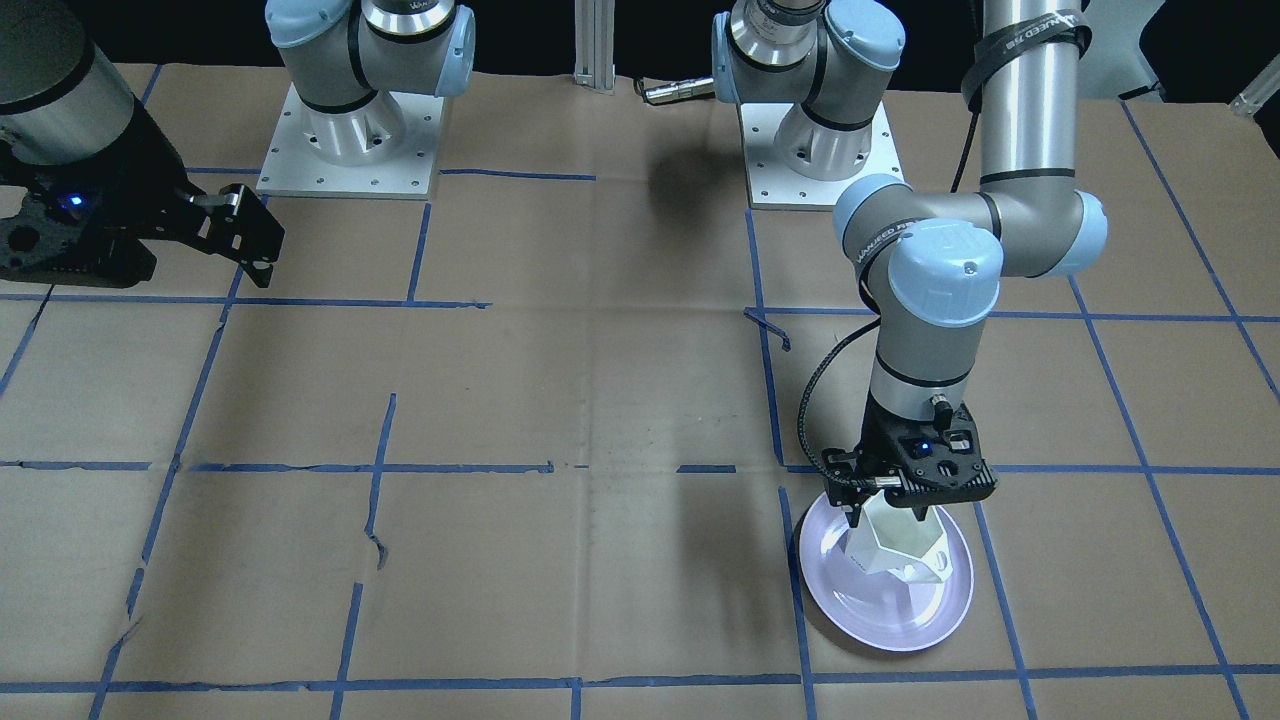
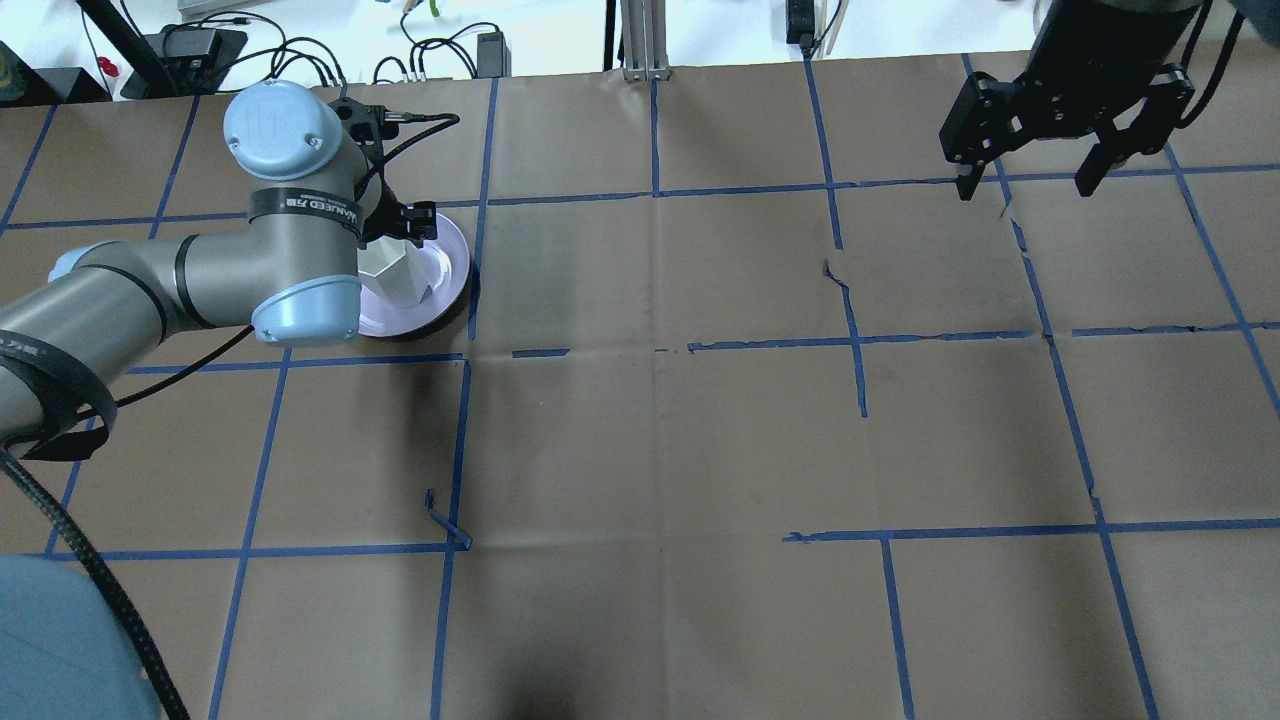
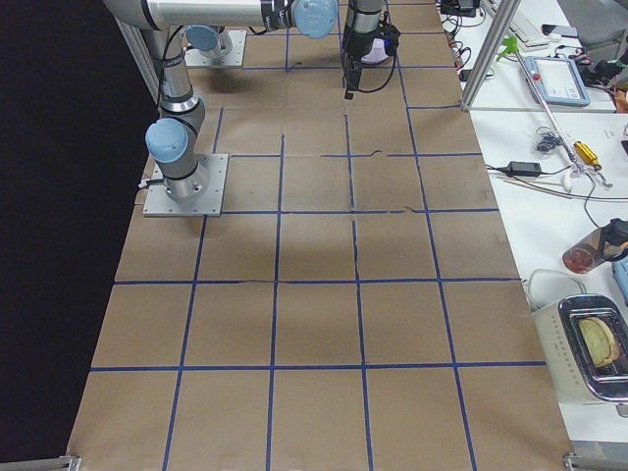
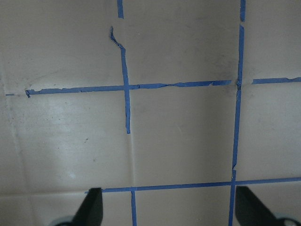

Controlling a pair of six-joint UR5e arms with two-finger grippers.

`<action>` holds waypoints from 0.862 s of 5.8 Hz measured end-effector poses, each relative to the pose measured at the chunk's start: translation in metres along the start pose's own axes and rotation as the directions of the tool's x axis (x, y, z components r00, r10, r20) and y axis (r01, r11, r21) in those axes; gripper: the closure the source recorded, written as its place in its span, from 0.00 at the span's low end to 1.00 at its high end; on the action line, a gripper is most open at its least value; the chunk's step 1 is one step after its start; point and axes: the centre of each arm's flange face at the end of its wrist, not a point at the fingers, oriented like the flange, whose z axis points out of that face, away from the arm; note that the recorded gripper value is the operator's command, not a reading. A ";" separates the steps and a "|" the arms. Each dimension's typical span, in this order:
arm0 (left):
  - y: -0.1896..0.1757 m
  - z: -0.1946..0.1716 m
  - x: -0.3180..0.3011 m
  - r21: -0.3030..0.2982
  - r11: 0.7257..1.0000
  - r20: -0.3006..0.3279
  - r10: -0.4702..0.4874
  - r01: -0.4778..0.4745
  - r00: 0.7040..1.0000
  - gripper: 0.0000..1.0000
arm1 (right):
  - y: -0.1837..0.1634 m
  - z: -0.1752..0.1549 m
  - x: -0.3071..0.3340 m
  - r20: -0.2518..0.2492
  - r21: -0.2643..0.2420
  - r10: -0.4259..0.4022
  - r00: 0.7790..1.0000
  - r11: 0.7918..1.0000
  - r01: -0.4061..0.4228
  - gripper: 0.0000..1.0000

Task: Flip cup and place on plate
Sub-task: 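Open the left gripper and raise it off the mug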

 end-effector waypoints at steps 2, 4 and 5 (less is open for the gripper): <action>0.003 -0.104 -0.002 -0.223 0.974 -0.048 0.017 -0.027 0.999 0.00 | 0.000 0.000 0.000 0.000 0.000 0.000 1.000 1.000 0.000 0.00; 0.031 -0.172 0.018 -0.290 0.955 -0.128 0.032 -0.068 0.991 0.01 | 0.000 0.000 0.000 0.000 0.000 0.000 1.000 1.000 0.000 0.00; 0.043 -0.192 0.030 -0.299 0.951 -0.134 0.039 -0.078 0.990 0.01 | 0.000 0.000 0.000 0.000 0.000 0.000 1.000 1.000 0.000 0.00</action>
